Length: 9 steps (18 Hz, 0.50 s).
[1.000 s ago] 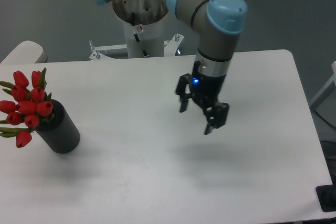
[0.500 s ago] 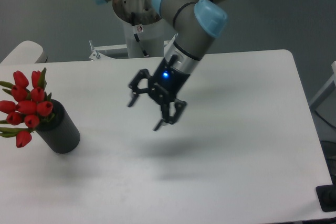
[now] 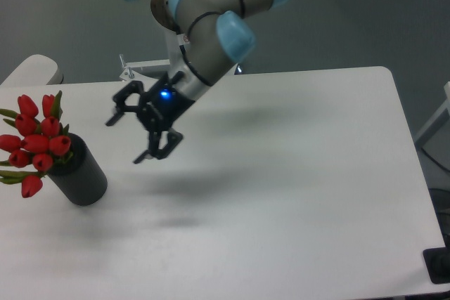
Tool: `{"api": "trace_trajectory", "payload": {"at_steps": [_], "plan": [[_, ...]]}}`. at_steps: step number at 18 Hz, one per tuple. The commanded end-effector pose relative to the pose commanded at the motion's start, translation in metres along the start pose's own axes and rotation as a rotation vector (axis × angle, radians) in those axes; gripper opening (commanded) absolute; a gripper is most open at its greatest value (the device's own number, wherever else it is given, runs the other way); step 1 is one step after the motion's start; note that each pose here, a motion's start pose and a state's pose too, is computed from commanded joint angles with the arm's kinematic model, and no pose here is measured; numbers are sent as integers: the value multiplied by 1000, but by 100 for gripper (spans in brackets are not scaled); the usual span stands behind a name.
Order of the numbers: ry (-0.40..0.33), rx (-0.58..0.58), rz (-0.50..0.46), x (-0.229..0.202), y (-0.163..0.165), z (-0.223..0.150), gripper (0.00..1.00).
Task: Pick up the flowers from the vase
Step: 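Move the open gripper toward the red tulip stems above the black vase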
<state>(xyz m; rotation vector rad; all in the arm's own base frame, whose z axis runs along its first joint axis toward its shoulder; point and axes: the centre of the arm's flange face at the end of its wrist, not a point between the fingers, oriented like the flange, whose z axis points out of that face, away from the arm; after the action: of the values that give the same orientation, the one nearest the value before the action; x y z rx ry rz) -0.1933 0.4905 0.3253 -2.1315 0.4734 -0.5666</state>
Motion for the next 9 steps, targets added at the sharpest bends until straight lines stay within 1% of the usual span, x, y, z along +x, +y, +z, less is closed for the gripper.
{"api": "trace_trajectory", "payload": {"at_steps": [3,6,9], "plan": [[17,-6,-1,10,7,9,100],[36,13,48,21,-4,21,100],[52,15,90,26,-7,37,100]]}}
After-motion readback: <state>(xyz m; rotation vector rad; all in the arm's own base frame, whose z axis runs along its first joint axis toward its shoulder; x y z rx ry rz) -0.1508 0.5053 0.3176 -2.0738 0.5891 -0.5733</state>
